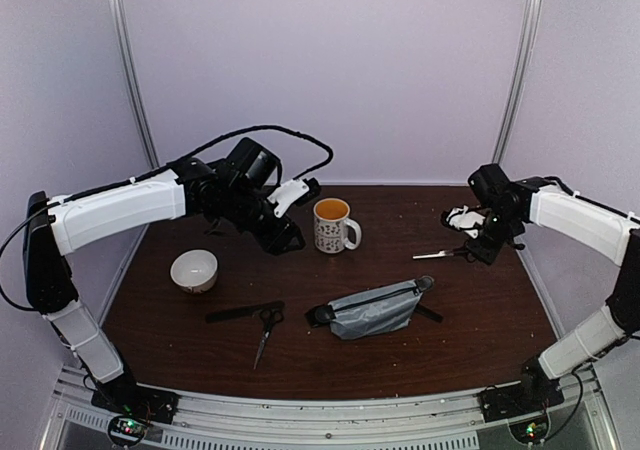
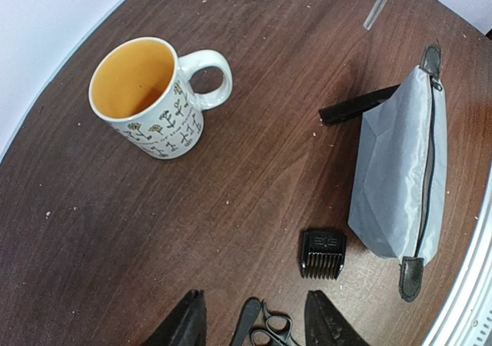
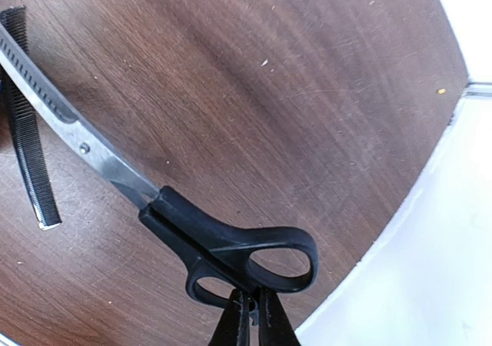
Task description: Sort the hair-cutting tools
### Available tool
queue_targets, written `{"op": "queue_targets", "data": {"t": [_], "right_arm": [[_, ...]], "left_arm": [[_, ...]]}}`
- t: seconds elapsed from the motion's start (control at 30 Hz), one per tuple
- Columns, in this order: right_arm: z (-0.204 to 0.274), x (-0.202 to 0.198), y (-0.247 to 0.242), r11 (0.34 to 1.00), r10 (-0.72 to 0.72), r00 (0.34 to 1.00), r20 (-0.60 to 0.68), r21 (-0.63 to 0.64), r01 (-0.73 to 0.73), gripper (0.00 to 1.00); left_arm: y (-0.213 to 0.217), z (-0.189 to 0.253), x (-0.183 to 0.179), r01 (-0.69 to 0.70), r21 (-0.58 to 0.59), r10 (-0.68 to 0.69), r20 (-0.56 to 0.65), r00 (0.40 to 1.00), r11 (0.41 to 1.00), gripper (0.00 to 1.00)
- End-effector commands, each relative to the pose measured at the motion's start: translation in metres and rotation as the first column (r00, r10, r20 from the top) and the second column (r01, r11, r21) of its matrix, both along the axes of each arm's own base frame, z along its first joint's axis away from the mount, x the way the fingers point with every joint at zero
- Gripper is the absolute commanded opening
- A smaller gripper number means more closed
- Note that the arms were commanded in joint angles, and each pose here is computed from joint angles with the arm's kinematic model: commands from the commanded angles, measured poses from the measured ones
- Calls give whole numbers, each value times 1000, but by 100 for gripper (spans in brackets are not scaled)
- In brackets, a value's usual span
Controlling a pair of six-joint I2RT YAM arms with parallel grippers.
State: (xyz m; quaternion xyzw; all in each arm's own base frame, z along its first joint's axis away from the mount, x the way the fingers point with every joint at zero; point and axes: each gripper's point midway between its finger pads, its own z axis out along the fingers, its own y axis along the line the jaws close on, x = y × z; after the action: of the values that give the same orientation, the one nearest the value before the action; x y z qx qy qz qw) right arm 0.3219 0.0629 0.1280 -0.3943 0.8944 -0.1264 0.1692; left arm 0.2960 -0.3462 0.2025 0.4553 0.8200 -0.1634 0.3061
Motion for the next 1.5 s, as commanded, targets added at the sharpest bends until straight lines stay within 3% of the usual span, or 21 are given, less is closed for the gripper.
{"op": "queue_targets", "data": {"t": [0.0, 0.13, 0.33, 0.5, 0.67, 0.9, 1.1, 1.47], "right_arm": [[31, -12, 6, 1000, 26, 993, 114, -12, -25, 0], [58, -24, 23, 996, 92, 975, 204, -15, -91, 0], [74, -55, 45, 969, 244, 930, 275, -96, -226, 0], [65, -66, 58, 921, 373, 879, 298, -234, -311, 0], [62, -67, 75, 894, 430, 846, 314, -282, -349, 0], [62, -60, 98, 862, 479, 809, 340, -355, -361, 0], [57, -58, 109, 829, 521, 784, 336, -418, -372, 0], [44, -62, 121, 772, 586, 746, 317, -498, -395, 0]], "left_arm": [[0, 0, 4, 1, 8, -1, 26, 1000, 1000, 48], [-6, -12, -4, 43, 0, -43, -21, 999, 999, 48], [-27, -10, -45, 105, -158, -140, -232, 962, 982, 51], [-32, -24, -73, 77, -213, -152, -364, 919, 974, 51], [-32, -41, -89, 8, -211, -104, -448, 888, 978, 53], [-38, -51, -101, -53, -255, -94, -531, 842, 965, 54], [-41, -70, -103, -67, -216, -71, -575, 815, 974, 55], [-50, -75, -103, -51, -231, -101, -599, 795, 972, 50]]}}
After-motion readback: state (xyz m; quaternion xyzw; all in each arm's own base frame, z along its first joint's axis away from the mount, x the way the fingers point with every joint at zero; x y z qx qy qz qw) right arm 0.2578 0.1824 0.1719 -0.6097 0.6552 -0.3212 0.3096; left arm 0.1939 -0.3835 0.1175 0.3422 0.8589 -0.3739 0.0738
